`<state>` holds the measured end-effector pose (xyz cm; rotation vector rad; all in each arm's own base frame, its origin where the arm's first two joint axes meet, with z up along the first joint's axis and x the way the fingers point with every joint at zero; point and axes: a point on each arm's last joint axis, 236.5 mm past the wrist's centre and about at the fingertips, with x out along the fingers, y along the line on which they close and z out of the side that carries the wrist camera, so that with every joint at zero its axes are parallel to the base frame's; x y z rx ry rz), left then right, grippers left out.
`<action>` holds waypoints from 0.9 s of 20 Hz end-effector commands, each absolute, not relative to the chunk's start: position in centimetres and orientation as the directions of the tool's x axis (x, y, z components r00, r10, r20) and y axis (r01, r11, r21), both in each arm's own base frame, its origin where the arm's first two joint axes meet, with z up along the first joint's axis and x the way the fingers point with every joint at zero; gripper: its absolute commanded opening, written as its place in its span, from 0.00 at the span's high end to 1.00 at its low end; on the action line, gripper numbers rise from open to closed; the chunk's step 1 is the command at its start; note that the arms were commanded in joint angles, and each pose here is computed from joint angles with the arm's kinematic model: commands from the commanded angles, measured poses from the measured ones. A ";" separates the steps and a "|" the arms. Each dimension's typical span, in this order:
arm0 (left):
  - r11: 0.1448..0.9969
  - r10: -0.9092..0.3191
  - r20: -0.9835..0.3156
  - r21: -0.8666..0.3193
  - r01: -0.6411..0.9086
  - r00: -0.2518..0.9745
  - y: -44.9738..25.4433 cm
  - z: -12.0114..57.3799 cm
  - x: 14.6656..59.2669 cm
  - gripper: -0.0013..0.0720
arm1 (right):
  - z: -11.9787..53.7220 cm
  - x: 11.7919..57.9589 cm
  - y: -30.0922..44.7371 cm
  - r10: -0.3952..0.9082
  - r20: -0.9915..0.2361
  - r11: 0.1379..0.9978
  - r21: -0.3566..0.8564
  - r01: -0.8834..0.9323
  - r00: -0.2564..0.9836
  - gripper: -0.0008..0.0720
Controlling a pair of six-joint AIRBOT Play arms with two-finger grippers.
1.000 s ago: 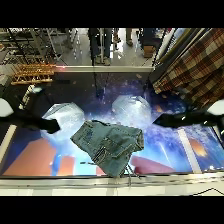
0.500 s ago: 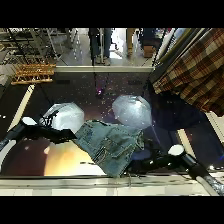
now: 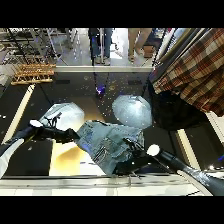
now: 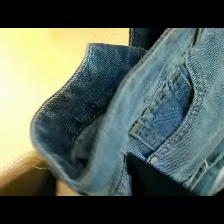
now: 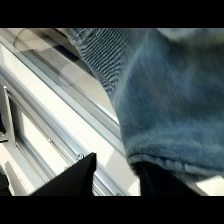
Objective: Fold the clothes and pants, and hang the long-sleeved shirts on hangers.
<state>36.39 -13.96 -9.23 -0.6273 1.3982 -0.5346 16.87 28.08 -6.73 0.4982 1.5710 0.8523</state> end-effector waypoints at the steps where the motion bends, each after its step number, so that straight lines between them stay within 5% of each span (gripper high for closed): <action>1: 0.743 -0.658 -0.740 -0.668 -0.038 0.140 -14.3 -10.0 37.4 0.90 | -6.7 17.7 30.0 0.718 -0.663 0.632 0.749 -0.199 -0.212 0.90; 4: 0.707 -0.705 -0.699 -0.707 0.035 0.116 -14.5 -7.0 37.2 0.96 | -2.3 17.4 29.4 0.707 -0.659 0.583 0.748 -0.317 -0.257 0.95; 6: 0.651 -0.759 -0.633 -0.744 0.149 0.151 -14.0 0.0 38.2 0.96 | 2.4 18.3 25.6 0.604 -0.776 0.649 0.610 -0.454 -0.178 0.95; 8: 0.579 -0.815 -0.529 -0.750 0.320 0.237 -13.6 10.8 38.6 0.96 | 9.1 21.2 19.2 0.448 -0.885 0.790 0.325 -0.520 0.128 0.95; 9: 0.528 -0.849 -0.450 -0.735 0.424 0.277 -13.8 17.0 37.7 0.96 | 14.9 22.5 16.1 0.403 -0.843 0.838 0.185 -0.513 0.355 0.95; 11: 0.365 -0.929 -0.228 -0.681 0.635 0.291 -15.3 29.1 33.2 0.96 | 28.7 21.2 13.1 0.469 -0.520 0.854 0.061 -0.517 0.714 0.95; 14: 0.103 -0.975 0.120 -0.499 0.860 0.186 -18.0 43.0 23.0 0.96 | 44.8 11.6 11.3 0.614 0.074 0.784 0.049 -0.618 0.785 0.95; 16: 0.119 -0.961 0.182 -0.412 0.904 0.209 -18.8 46.2 19.5 0.96 | 48.8 8.4 9.8 0.603 0.228 0.784 0.008 -0.621 0.764 0.95; 18: 0.273 -0.924 0.137 -0.420 0.865 0.358 -18.5 45.8 21.0 0.96 | 48.9 11.2 8.9 0.536 0.206 0.839 -0.027 -0.543 0.819 0.95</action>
